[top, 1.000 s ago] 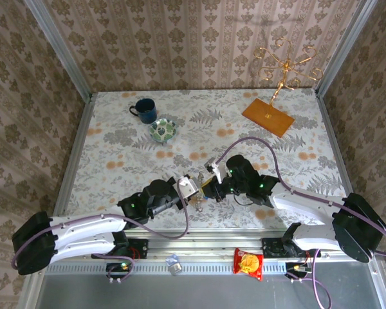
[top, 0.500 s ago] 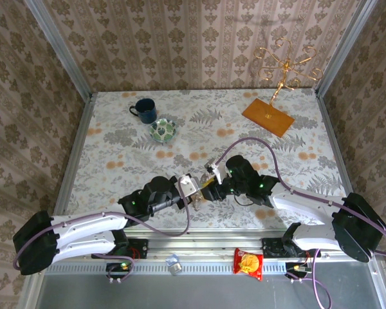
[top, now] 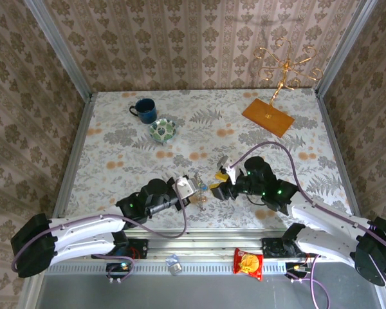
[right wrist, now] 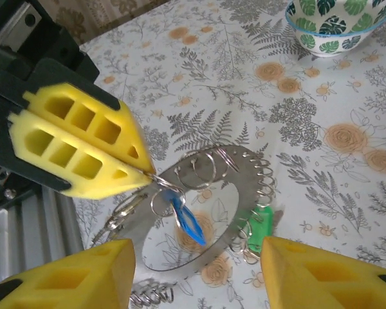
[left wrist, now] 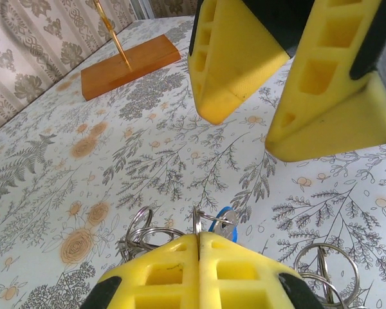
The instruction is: Put the keys on the keyring
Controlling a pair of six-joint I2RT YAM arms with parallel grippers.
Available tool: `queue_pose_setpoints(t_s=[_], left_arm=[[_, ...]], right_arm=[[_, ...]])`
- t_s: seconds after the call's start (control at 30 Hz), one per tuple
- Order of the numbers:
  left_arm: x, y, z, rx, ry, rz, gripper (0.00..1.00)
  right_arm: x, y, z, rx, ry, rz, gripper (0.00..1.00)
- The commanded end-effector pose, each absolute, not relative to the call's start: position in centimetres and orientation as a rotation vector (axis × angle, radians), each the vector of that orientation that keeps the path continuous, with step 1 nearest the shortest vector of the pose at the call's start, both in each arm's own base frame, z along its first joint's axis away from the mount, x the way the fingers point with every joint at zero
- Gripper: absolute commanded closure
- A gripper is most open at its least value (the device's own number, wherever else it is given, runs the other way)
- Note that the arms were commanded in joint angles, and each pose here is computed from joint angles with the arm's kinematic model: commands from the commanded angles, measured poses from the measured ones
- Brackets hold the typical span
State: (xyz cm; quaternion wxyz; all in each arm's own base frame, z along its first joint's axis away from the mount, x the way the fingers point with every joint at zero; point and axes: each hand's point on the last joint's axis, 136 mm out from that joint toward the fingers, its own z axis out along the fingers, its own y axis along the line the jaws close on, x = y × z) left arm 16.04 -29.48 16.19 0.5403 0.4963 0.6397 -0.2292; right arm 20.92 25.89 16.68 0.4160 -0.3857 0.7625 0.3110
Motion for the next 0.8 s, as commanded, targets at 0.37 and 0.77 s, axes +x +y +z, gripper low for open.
queue_pose_setpoints(t_s=[0.37, 0.77], left_arm=[[15.9, -28.9, 17.1, 1.112, 1.483, -0.589, 1.00], [15.9, -29.1, 17.2, 1.106, 1.477, -0.595, 1.00]], right_arm=[[21.3, 27.7, 17.1, -1.263, 1.674, 0.644, 0.58], [20.9, 29.1, 16.0, -1.288, 1.683, 0.696, 0.57]])
